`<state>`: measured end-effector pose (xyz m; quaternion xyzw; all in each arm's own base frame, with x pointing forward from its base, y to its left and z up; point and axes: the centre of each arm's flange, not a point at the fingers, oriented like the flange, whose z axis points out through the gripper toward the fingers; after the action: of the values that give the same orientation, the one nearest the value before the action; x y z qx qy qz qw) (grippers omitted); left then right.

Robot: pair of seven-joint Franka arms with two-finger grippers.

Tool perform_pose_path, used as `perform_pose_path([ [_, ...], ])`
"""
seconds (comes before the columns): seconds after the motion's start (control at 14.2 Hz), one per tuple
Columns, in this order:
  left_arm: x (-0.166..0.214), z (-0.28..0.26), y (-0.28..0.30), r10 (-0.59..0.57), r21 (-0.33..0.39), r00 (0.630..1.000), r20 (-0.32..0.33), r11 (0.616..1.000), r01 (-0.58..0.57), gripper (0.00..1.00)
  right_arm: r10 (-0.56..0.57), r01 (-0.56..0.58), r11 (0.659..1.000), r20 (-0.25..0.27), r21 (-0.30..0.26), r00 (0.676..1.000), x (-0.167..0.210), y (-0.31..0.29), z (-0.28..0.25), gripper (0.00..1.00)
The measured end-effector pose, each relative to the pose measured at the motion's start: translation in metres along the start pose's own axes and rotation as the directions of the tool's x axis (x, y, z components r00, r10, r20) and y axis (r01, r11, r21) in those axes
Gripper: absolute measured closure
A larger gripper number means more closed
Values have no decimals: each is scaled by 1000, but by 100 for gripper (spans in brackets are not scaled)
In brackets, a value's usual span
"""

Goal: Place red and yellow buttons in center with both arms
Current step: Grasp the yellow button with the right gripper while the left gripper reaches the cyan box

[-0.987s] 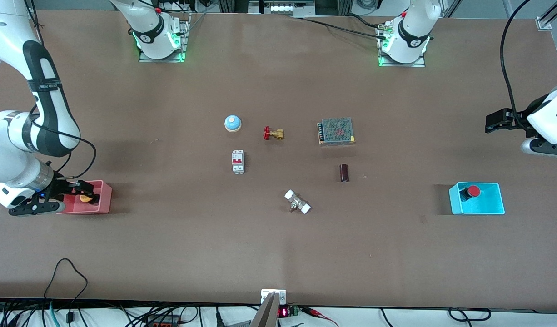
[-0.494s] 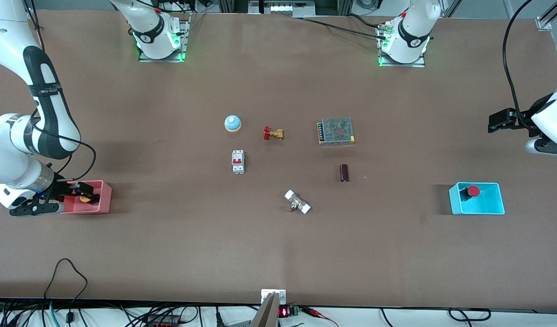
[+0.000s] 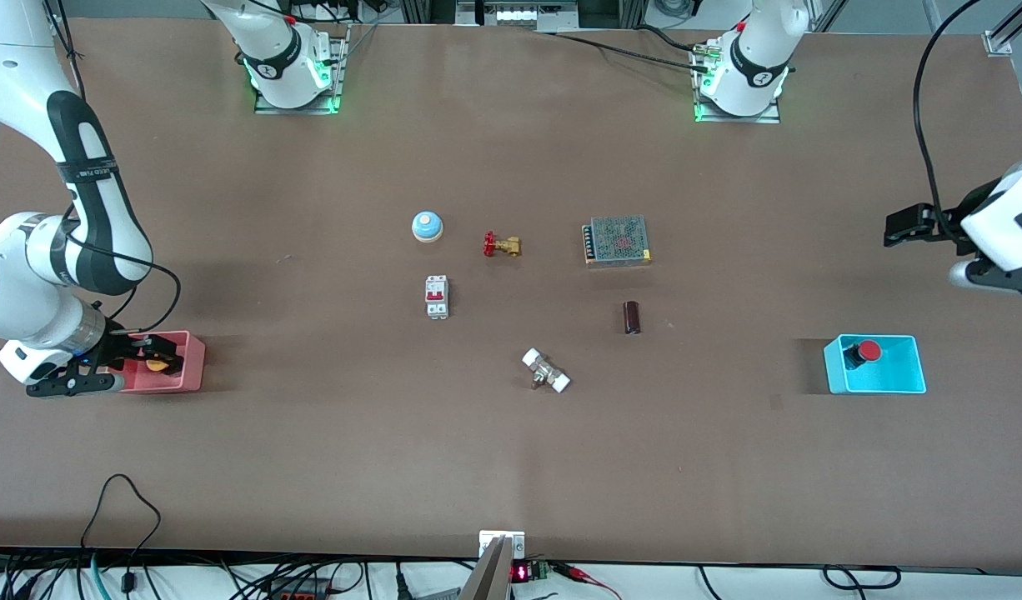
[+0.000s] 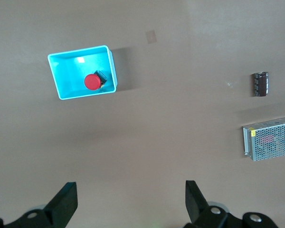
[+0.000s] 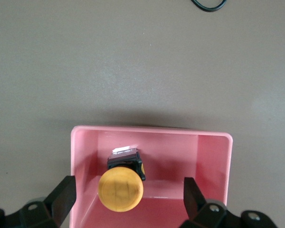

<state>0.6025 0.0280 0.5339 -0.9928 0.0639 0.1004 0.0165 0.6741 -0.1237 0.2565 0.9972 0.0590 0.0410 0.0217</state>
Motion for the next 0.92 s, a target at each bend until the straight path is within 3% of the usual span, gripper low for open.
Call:
perform_pose_path([
  [0.28,38,68,-30,-34,6,998,57,999,33,0,0,0,1000,6,3,1000,-1,0,6,0],
  [0.63,96,167,-105,-55,19,995,-87,998,56,0,0,0,1000,7,4,1000,-1,-1,10,3],
  [0.71,102,182,-116,-52,21,993,-106,998,55,0,0,0,1000,8,4,1000,-1,-1,11,7],
  [0.92,109,227,-132,-58,11,995,-86,998,59,0,0,0,1000,9,5,1000,-2,-1,13,11],
])
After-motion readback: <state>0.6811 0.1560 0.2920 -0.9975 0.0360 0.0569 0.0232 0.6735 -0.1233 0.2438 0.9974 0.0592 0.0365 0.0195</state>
